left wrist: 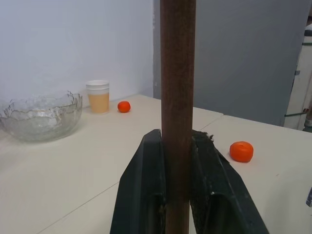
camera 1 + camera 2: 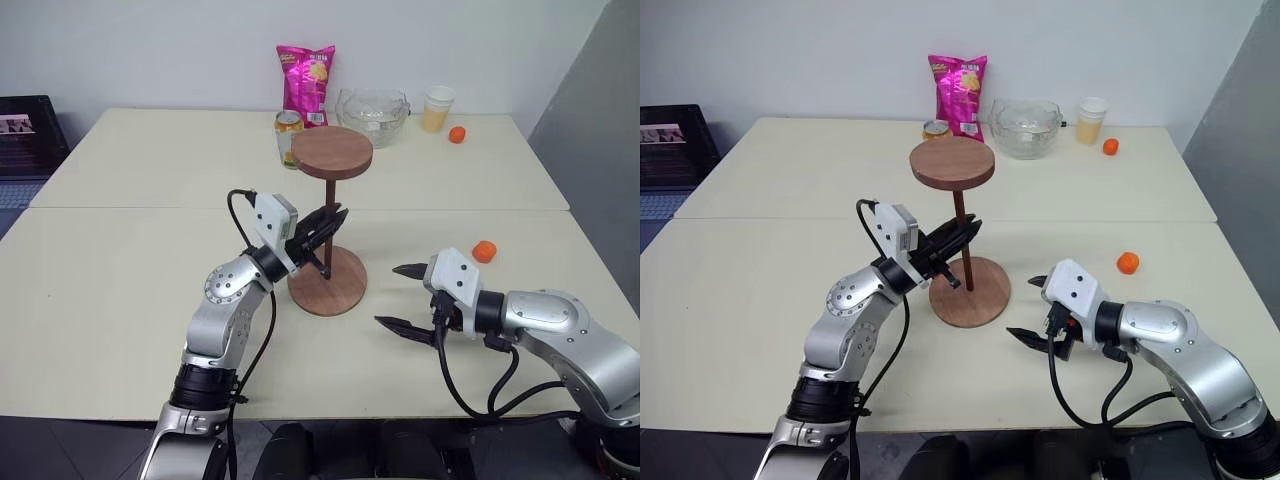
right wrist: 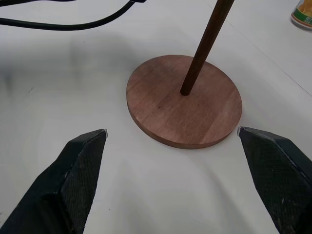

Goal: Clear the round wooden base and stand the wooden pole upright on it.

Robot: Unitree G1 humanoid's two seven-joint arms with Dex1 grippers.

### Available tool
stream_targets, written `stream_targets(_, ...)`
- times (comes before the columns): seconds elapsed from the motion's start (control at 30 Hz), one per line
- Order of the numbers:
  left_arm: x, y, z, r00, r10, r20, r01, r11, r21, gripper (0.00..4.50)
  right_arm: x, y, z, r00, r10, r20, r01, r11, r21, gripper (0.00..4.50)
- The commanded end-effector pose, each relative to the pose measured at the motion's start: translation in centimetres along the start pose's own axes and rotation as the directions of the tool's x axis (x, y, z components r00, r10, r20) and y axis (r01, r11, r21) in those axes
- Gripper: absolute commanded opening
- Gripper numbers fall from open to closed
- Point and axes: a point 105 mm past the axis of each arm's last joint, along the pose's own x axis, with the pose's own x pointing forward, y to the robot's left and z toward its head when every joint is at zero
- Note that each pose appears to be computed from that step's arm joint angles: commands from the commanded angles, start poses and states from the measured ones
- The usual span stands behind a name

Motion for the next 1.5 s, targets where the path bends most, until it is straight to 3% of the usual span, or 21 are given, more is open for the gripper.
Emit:
stream_targets(0.03, -0.7, 0.5, -1.9, 0.997, 0.027, -0.073, -0.027, 1.000, -0.005, 0.27, -0.4, 0.1, 1.3, 0.999, -0.005, 0.033, 0.006, 0.999, -0.043, 4.50)
stream_targets(0.53, -2.9, 0.7, -5.2, 0.973, 0.060, -0.224, -0.067, 0.998, -0.022, 0.27, -0.2, 0.2, 1.3, 0.999, -0.005, 0.036, 0.006, 0.999, -0.032, 4.50)
stream_targets(0.83, -2.6, 0.9, -6.5, 0.954, 0.061, -0.292, -0.063, 0.998, 0.004, 0.27, -0.1, 0.3, 1.1, 0.999, -0.011, 0.034, 0.011, 1.000, -0.022, 4.50)
stream_targets(1.27, -2.6, 0.6, -5.9, 0.959, 0.062, -0.277, -0.060, 0.998, 0.018, 0.27, -0.1, 0.2, 2.0, 0.996, -0.018, 0.090, 0.022, 0.999, -0.042, 4.50)
stream_targets(1.33, -2.5, 0.5, -5.7, 0.961, 0.065, -0.270, -0.057, 0.998, 0.035, 0.98, -0.1, 0.1, 2.2, 0.995, -0.023, 0.101, 0.028, 0.998, -0.047, 4.50)
stream_targets(1.37, -2.5, 0.5, -5.6, 0.962, 0.058, -0.265, -0.048, 0.998, 0.043, 1.03, -0.1, 0.0, 2.3, 0.994, -0.026, 0.106, 0.031, 0.998, -0.049, 4.50)
stream_targets(1.5, -2.4, 0.2, -5.2, 0.967, 0.040, -0.253, -0.026, 0.998, 0.059, 1.94, -0.1, -0.1, 2.4, 0.993, -0.034, 0.113, 0.040, 0.998, -0.051, 4.50)
